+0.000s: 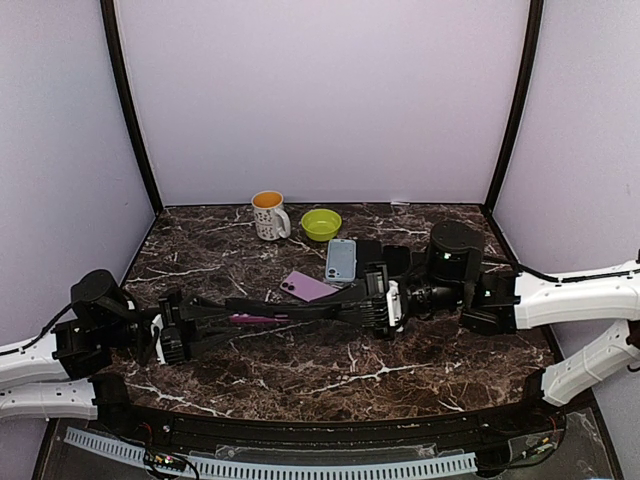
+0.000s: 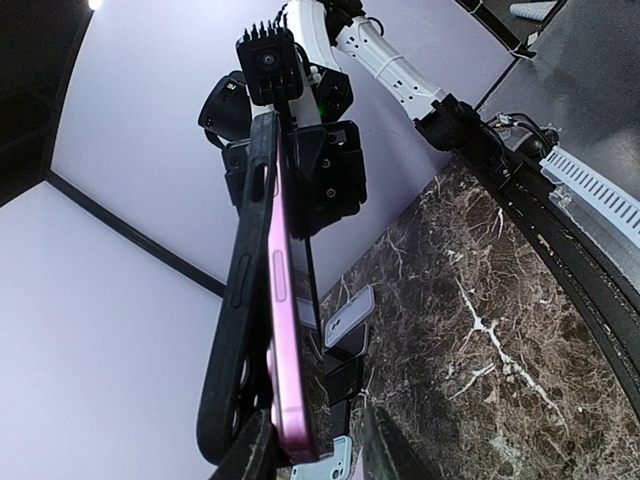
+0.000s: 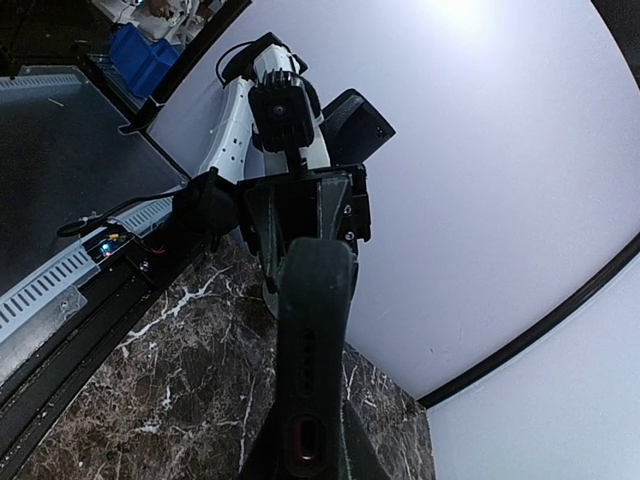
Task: Take the phone out of the phone case
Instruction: Pass from the right arm to the left
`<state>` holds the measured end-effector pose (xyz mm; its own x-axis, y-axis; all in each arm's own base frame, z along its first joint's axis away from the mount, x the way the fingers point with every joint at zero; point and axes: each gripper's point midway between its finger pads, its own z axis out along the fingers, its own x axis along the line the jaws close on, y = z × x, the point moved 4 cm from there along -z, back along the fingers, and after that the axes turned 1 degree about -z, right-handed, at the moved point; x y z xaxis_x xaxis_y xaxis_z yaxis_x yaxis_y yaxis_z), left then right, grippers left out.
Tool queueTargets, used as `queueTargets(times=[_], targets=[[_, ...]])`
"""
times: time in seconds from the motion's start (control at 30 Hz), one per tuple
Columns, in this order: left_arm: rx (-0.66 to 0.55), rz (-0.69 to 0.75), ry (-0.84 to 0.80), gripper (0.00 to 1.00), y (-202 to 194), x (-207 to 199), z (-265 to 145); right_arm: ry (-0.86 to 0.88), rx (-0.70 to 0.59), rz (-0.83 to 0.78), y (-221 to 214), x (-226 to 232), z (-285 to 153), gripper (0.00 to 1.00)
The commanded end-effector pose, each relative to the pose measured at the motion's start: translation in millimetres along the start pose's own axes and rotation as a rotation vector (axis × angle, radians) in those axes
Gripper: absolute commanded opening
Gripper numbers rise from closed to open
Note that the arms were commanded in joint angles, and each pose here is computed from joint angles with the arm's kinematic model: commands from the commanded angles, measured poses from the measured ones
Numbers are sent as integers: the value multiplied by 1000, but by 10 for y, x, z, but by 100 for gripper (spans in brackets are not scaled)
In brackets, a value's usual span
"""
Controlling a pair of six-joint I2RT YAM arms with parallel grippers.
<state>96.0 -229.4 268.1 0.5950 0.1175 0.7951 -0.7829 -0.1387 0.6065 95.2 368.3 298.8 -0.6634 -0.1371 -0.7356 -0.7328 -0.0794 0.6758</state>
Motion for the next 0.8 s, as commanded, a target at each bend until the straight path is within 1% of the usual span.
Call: queueTargets(times=[0.0,0.1,0.3,0.43,0.5,0.53,0.6,0.63,0.67,0.7,0.73,0.77], targets=[[-4,-3,5,32,-8,11,11,-40,-163,-83,398,-192,79,0],[-8,-8,4,32,-2,9,9,-45,-158,-84,350,-180,131,0],[-6,-16,23,26,6,45,2,-42,-168,-100,318,-172,232,0],[8,-14,43,17,-5,83,3,-27,-176,-105,303,-141,281,0],[22,-11,52,5,-24,93,2,-16,-177,-104,292,-110,302,0],[30,-10,57,2,-36,98,2,-13,-179,-103,292,-96,305,0],[39,-6,66,0,-44,113,1,-13,-170,-89,277,-72,299,0],[43,-5,68,0,-49,115,1,-22,-159,-71,263,-68,282,2],[50,-2,71,0,-59,119,-1,-38,-144,-44,246,-70,261,21],[54,-1,69,0,-69,112,2,-65,-126,2,217,-75,230,43],[61,7,68,0,-83,108,5,-103,-111,68,191,-88,185,56],[71,7,56,0,-105,84,13,-138,-101,140,169,-91,136,74]])
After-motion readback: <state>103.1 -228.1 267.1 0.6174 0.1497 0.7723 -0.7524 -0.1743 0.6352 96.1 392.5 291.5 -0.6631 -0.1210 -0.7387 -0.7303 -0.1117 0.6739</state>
